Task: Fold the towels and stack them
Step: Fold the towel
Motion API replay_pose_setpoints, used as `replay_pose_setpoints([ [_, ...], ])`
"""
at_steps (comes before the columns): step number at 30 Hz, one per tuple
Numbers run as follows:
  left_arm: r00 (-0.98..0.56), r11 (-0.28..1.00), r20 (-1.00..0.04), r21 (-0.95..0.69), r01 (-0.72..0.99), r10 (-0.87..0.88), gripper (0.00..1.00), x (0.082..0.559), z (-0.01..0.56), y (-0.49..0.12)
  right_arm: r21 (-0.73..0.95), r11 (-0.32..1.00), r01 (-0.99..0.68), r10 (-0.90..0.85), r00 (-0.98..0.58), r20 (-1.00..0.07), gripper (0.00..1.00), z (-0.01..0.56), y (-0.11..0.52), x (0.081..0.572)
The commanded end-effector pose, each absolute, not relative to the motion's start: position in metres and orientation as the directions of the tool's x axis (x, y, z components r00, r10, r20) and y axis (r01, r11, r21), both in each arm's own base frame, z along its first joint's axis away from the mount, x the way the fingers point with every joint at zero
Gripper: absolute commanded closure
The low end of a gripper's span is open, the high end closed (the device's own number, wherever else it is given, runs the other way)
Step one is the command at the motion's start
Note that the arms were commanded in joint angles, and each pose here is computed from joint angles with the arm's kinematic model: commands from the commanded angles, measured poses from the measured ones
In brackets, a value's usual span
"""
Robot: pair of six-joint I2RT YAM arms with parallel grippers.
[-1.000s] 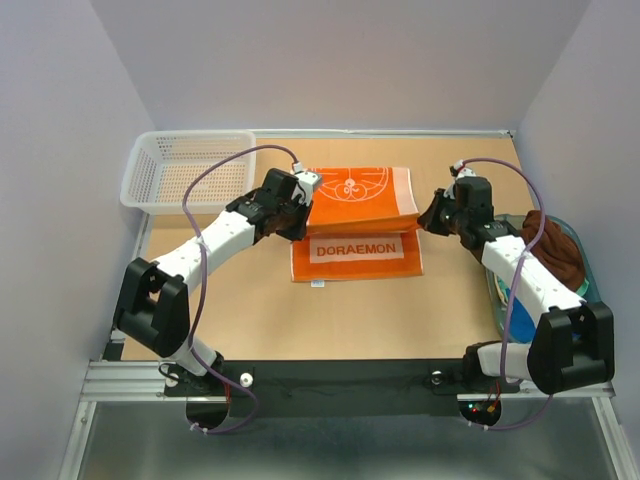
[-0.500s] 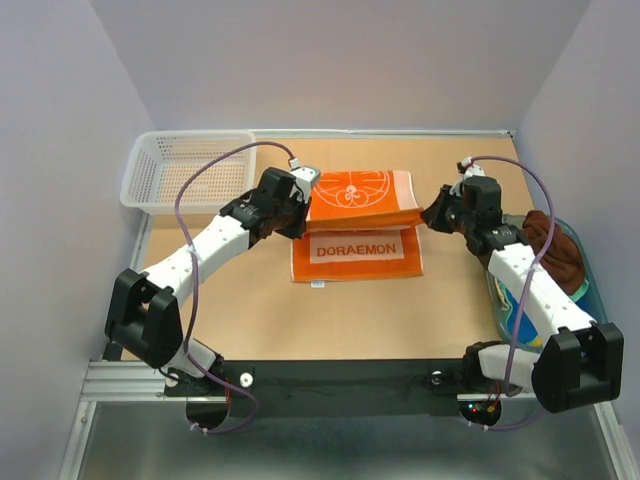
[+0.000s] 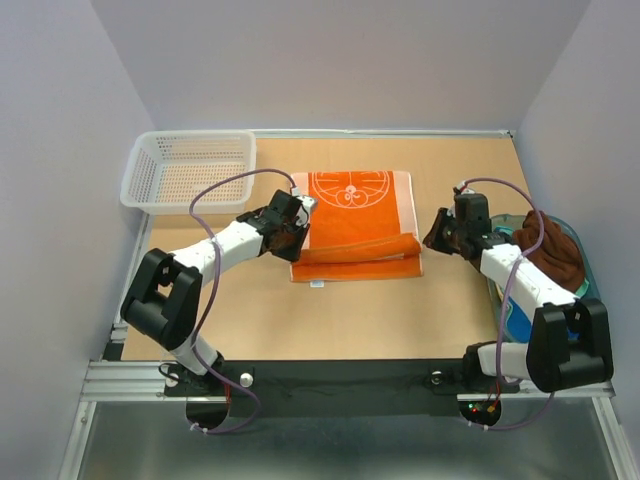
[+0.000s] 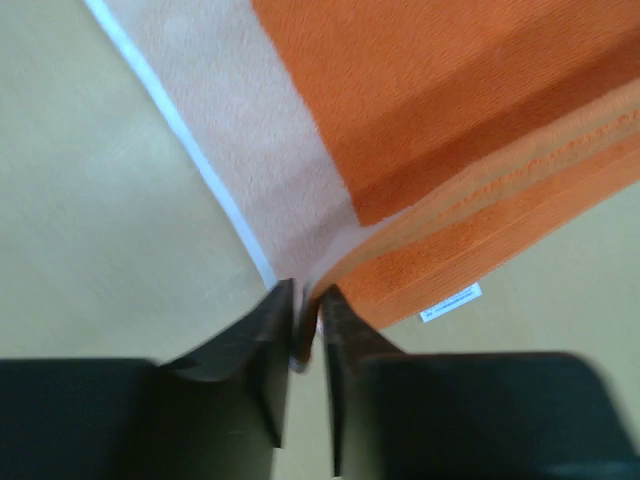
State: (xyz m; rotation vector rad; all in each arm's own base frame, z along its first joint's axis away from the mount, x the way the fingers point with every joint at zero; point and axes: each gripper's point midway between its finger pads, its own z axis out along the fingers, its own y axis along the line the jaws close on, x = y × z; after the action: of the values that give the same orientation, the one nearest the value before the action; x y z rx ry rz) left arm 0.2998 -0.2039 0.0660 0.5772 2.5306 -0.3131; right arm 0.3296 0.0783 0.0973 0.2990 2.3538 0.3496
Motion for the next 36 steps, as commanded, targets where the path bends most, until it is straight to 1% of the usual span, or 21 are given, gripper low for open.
replay_pose_setpoints([
  [1,-0.795,0.908,-0.495,-0.027,0.418,0.351,0.55,0.281,0.068,-0.178,0.311,0.933,0.183,0.351,-0.658,-0.667,0.68,0.105,0.056,0.323],
  [3,-0.784,0.904,-0.515,-0.037,0.425,0.348,0.45,0.273,0.075,-0.181,0.353,0.925,0.142,0.354,-0.661,-0.662,0.63,0.113,0.065,0.316],
  [4,-0.760,0.907,-0.558,-0.033,0.421,0.333,0.38,0.272,0.090,-0.186,0.375,0.919,0.120,0.353,-0.671,-0.652,0.58,0.114,0.071,0.310],
  [5,-0.750,0.906,-0.578,-0.043,0.422,0.322,0.37,0.271,0.098,-0.189,0.393,0.915,0.090,0.352,-0.655,-0.669,0.56,0.124,0.074,0.307],
  [6,-0.743,0.907,-0.595,-0.055,0.417,0.305,0.34,0.270,0.106,-0.190,0.408,0.910,0.070,0.351,-0.654,-0.670,0.55,0.128,0.077,0.304],
  [7,-0.727,0.911,-0.635,-0.087,0.403,0.261,0.30,0.269,0.122,-0.193,0.424,0.904,0.047,0.347,-0.659,-0.667,0.55,0.131,0.082,0.300],
  [9,-0.706,0.915,-0.673,-0.109,0.389,0.220,0.29,0.268,0.135,-0.192,0.435,0.900,0.021,0.346,-0.640,-0.686,0.55,0.141,0.084,0.299],
  [10,-0.679,0.921,-0.716,-0.136,0.366,0.164,0.26,0.271,0.150,-0.192,0.427,0.904,-0.004,0.327,-0.637,-0.698,0.55,0.144,0.085,0.299],
  [12,-0.663,0.931,-0.739,-0.150,0.333,0.118,0.26,0.271,0.152,-0.188,0.415,0.910,-0.021,0.305,-0.645,-0.701,0.55,0.145,0.086,0.305],
  [13,-0.636,0.944,-0.769,-0.156,0.290,0.068,0.23,0.277,0.160,-0.184,0.404,0.914,-0.046,0.279,-0.653,-0.705,0.55,0.145,0.088,0.307],
  [14,-0.627,0.950,-0.776,-0.147,0.275,0.062,0.21,0.280,0.160,-0.181,0.401,0.914,-0.061,0.264,-0.662,-0.702,0.55,0.145,0.090,0.310],
  [18,-0.625,0.971,-0.780,-0.152,0.187,-0.001,0.18,0.293,0.161,-0.172,0.386,0.914,-0.125,0.197,-0.695,-0.692,0.54,0.145,0.101,0.335],
  [22,-0.619,0.978,-0.784,-0.165,0.129,-0.051,0.18,0.310,0.165,-0.159,0.333,0.928,-0.168,0.121,-0.709,-0.695,0.51,0.142,0.114,0.367],
  [27,-0.612,0.986,-0.789,-0.137,0.093,-0.052,0.18,0.321,0.162,-0.141,0.247,0.953,-0.176,0.047,-0.718,-0.694,0.50,0.129,0.137,0.393],
  [28,-0.615,0.988,-0.787,-0.130,0.087,-0.050,0.18,0.321,0.158,-0.138,0.220,0.961,-0.166,0.042,-0.701,-0.712,0.50,0.135,0.138,0.402],
  [33,-0.621,0.991,-0.782,-0.120,0.066,-0.053,0.20,0.314,0.138,-0.130,0.172,0.967,-0.186,-0.021,-0.737,-0.676,0.50,0.106,0.170,0.415],
  [36,-0.617,0.994,-0.786,-0.098,0.045,-0.050,0.20,0.315,0.140,-0.124,0.114,0.979,-0.169,-0.053,-0.751,-0.658,0.50,0.092,0.174,0.417],
])
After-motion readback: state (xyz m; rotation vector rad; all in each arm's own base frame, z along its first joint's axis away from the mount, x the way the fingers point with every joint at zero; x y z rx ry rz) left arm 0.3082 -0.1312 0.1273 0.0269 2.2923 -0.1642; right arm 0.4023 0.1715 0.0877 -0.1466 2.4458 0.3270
